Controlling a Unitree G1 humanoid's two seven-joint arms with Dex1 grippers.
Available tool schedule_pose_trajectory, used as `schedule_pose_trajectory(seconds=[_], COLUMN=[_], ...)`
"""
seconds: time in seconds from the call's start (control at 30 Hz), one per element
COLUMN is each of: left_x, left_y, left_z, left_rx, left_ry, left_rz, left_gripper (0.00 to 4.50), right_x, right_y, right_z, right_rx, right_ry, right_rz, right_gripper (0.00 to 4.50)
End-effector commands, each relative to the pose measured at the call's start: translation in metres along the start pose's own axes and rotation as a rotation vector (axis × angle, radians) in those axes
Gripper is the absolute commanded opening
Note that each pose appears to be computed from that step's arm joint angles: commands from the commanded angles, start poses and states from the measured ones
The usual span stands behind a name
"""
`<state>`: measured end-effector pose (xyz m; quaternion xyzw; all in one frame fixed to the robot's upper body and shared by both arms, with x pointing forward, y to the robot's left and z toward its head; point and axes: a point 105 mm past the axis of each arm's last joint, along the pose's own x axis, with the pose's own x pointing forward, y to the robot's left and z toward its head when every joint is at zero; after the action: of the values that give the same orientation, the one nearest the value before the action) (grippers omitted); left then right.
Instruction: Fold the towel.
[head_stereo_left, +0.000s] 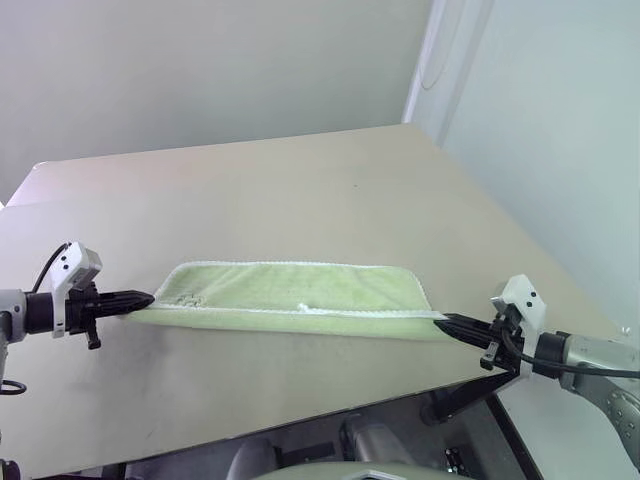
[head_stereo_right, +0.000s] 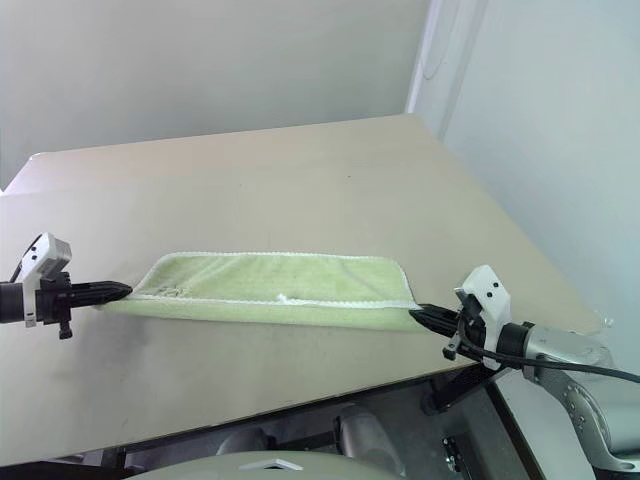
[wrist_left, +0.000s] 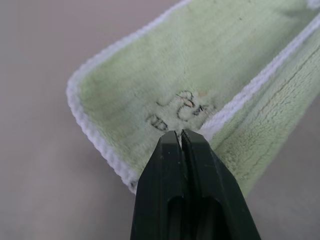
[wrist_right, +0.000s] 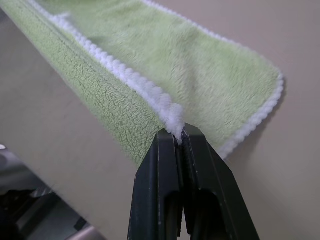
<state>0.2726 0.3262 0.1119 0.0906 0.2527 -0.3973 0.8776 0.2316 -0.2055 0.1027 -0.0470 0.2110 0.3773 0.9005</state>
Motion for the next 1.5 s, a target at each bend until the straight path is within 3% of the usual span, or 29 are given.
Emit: schedule_pose_trajectory(seconds=[0.03,0.2,0.7,0.8,0.93,1.03,1.17,1.37,1.5], left_x=[0.008,0.031,0.068,0.074,0.079,0.081,0.081,0.072,0.076], left_y=[0.012,0.029,0.057,0.056,0.055,0.054,0.057,0.065,0.068], left_z=[0.021,0.03,0.044,0.04,0.037,0.037,0.04,0.042,0.029], left_rx=[0.062,0.069,0.087,0.086,0.075,0.066,0.064,0.092,0.105], left_ry=[-0.04,-0.085,-0.144,-0.133,-0.126,-0.129,-0.146,-0.148,-0.08], left_rz=[0.023,0.08,0.23,0.228,0.219,0.21,0.237,0.313,0.351], left_gripper=[0.0,0.0,0.0,0.72,2.1,3.2,4.5,4.5,4.5], right_x=[0.006,0.019,0.048,0.057,0.067,0.075,0.083,0.078,0.074], right_y=[-0.025,-0.05,-0.086,-0.089,-0.089,-0.085,-0.077,-0.074,-0.078], right_z=[0.016,0.02,0.019,0.017,0.015,0.016,0.023,0.026,0.024], right_rx=[-0.038,-0.028,0.007,0.022,0.034,0.041,0.027,0.016,0.017], right_ry=[-0.06,-0.081,-0.064,-0.049,-0.03,-0.022,-0.047,-0.064,-0.063], right_rz=[-0.117,-0.239,-0.412,-0.412,-0.389,-0.353,-0.303,-0.294,-0.326], right_gripper=[0.02,0.02,0.02,0.0,0.0,0.71,2.16,4.36,4.36])
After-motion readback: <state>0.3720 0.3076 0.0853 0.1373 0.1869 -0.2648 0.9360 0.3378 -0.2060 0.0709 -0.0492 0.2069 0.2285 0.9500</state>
